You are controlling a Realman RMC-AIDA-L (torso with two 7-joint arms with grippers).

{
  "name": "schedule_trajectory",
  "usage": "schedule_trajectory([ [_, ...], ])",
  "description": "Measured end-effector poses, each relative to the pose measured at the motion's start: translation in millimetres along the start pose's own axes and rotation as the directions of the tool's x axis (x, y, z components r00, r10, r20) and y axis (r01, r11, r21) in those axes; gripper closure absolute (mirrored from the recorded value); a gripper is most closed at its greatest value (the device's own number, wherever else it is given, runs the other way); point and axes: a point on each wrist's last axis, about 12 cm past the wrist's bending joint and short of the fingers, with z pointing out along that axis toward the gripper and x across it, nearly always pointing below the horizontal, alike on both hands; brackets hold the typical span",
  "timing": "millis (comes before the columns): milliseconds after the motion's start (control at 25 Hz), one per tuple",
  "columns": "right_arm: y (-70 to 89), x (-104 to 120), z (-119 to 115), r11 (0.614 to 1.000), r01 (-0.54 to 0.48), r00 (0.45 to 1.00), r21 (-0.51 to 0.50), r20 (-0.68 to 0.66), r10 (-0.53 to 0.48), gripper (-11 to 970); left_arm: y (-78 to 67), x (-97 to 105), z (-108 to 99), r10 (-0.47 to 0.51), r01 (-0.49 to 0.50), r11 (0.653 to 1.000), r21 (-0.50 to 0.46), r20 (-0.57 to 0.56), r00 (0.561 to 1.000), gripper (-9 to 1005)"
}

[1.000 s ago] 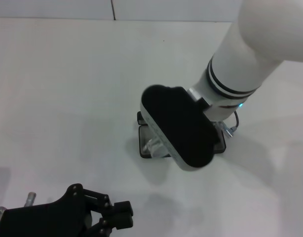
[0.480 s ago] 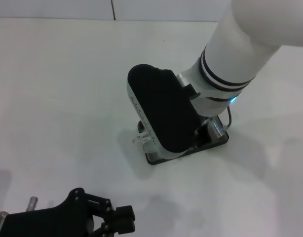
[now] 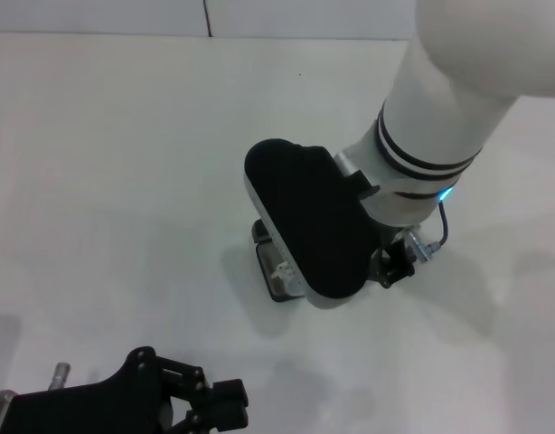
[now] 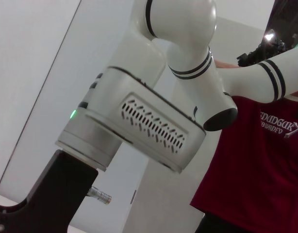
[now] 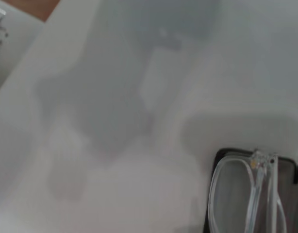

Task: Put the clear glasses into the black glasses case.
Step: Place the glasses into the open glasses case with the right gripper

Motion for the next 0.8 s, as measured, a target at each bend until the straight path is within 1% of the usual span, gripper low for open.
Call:
schedule_trajectory([
  [240,-0.6,4,2,1.000,0.028,0.999,0.007,-0.041,-0.028,851,-0.2,0,1,-0.001,0.001,1.000,0.002,0.000,1.000,888],
  [440,-1.3,7,6,0.999,0.052,0.998,0.001,-0.046,-0.051,851,0.1,0,1,0.000,0.000,1.000,0.003,-0.001,1.000,888],
  [800,-4.4,7,15,0.997,0.078,0.996,0.024,-0.042,-0.077,851,-0.5,1,2,0.009,-0.009,1.000,0.001,0.002,1.000,887],
])
